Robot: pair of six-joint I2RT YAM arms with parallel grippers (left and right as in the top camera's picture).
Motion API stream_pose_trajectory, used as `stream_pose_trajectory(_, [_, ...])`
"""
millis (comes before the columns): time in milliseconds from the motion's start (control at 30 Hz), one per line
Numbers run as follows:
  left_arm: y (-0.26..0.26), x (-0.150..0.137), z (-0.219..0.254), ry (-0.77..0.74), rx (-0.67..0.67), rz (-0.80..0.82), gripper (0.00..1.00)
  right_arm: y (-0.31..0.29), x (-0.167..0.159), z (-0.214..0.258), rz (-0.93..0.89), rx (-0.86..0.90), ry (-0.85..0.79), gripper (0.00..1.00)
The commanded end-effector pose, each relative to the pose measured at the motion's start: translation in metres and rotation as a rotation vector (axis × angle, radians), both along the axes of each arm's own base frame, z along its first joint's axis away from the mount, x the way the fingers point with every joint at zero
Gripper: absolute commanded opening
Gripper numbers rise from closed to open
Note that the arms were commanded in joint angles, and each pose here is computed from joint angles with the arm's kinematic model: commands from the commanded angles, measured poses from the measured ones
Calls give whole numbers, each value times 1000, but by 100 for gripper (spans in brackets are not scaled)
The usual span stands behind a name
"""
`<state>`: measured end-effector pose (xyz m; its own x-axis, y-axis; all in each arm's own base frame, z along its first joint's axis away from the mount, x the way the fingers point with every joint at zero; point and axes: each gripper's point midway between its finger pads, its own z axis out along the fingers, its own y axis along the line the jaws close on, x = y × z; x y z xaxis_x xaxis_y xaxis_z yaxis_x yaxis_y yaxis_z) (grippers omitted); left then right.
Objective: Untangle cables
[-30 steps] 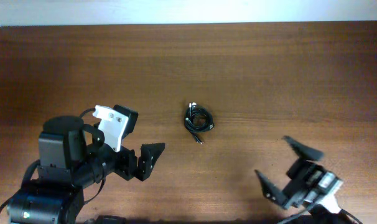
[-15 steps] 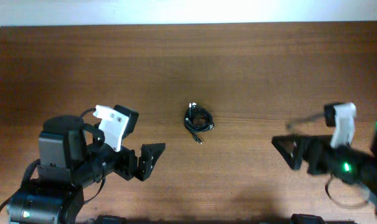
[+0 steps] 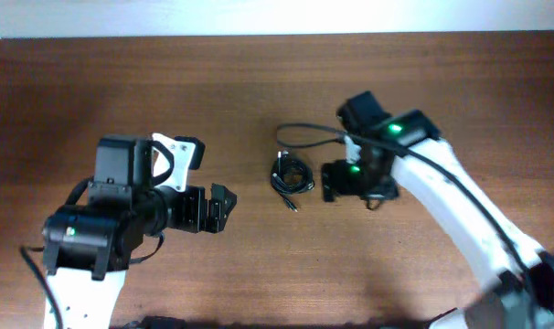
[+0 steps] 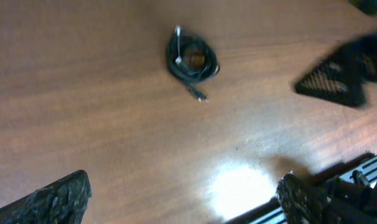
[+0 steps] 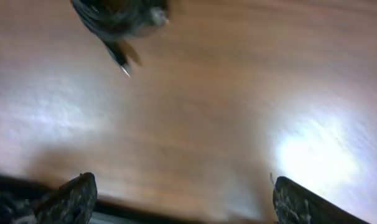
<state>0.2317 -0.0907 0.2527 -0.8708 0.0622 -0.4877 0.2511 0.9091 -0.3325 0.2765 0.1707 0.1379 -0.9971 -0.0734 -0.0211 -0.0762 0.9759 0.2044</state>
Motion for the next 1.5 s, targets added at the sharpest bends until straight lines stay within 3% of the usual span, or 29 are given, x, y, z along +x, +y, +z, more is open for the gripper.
stream_pose_trajectory(0, [5,7,-6,23,35,27,99,47,16,-17,24,193,48,87])
stream_pose_trajectory(67, [5,9,-10,38,39,28,99,65,30,-26,38,272,37,82])
stream_pose_trajectory(233, [5,14,-18,73,44,27,99,74,61,-52,36,263,-37,48])
stream_pose_trajectory(367, [4,17,-19,69,43,27,99,67,73,-69,25,160,-90,47])
stream_pose_trajectory(500, [4,17,-19,69,43,27,99,77,77,-74,9,164,-107,43])
stream_pose_trajectory(633, [4,17,-18,66,42,27,99,59,82,-99,-110,-1,-114,37])
stream_pose_trajectory(1100, [4,19,-17,58,41,28,99,70,81,-124,-86,-10,-98,26])
stream_pose_trajectory(1200, [4,20,-17,55,41,28,99,69,81,-132,-86,-23,-90,16])
stream_pose_trajectory(1267, [4,20,-17,52,40,27,99,69,81,-132,-86,-24,-91,4])
stream_pose_trajectory(1367, [4,20,-17,53,41,28,99,73,82,-123,-79,0,-88,4])
stream_pose_trajectory(1467, [4,20,-17,53,41,28,99,78,90,-80,-58,29,-119,4])
